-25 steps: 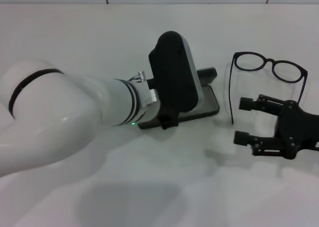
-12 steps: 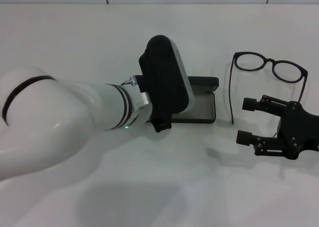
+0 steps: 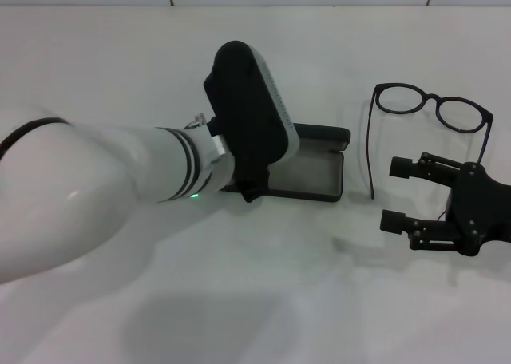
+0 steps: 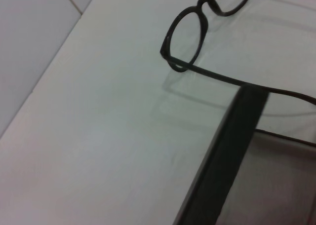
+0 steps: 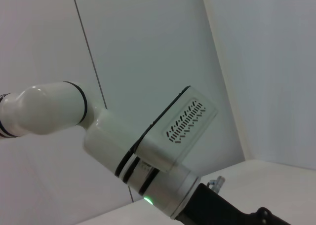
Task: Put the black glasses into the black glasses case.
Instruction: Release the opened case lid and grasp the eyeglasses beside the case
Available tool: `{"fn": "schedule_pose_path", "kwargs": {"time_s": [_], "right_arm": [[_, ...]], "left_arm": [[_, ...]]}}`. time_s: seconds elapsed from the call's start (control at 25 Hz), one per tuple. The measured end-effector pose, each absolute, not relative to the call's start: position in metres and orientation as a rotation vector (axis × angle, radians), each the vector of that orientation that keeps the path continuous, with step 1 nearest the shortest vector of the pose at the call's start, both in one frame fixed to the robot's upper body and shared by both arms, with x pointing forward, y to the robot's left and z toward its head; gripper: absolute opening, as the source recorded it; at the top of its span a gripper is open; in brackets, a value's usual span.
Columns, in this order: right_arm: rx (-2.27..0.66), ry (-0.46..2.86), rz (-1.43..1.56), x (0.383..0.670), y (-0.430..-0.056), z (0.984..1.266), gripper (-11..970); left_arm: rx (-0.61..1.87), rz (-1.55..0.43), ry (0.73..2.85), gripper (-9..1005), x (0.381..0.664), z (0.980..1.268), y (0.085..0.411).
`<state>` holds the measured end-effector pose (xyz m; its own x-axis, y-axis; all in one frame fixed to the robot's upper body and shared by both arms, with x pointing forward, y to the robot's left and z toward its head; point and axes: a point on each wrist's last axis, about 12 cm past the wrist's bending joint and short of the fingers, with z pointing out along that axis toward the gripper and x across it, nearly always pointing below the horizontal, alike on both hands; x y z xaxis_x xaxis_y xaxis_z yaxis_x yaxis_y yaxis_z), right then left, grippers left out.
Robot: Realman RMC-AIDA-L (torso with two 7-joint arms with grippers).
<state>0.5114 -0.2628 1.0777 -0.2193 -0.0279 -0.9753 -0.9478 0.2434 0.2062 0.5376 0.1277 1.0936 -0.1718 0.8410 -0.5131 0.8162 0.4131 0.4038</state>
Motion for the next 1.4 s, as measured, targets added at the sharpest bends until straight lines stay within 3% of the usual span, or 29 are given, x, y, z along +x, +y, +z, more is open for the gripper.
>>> {"fn": "schedule_pose_path", "kwargs": {"time_s": [0.48,0.68,0.88,1.12,1.4], "right_arm": [[-0.977,1.520,1.132,0.516,-0.270,1.082,872],[-0.993,1.513,1.125,0.520,-0.271,1.086,872],[-1.018,1.502,1.127,0.525,-0.268,1.090,872],[-1.040,1.523,1.154,0.526,-0.266,1.092,872],[-1.095,1.496,1.213,0.527,-0.269,1.105,872]], "left_arm": [[1.246,-0.119,2.055,29,0.511,1.110,0.145],[1.203,-0.431,2.107,31,0.508,1.122,0.159],[1.139,-0.824,2.007,32,0.504,1.136,0.185],[0.937,-1.140,1.760,34,0.496,1.112,0.237],[0.760,-1.217,1.572,37,0.466,1.069,0.278]]}}
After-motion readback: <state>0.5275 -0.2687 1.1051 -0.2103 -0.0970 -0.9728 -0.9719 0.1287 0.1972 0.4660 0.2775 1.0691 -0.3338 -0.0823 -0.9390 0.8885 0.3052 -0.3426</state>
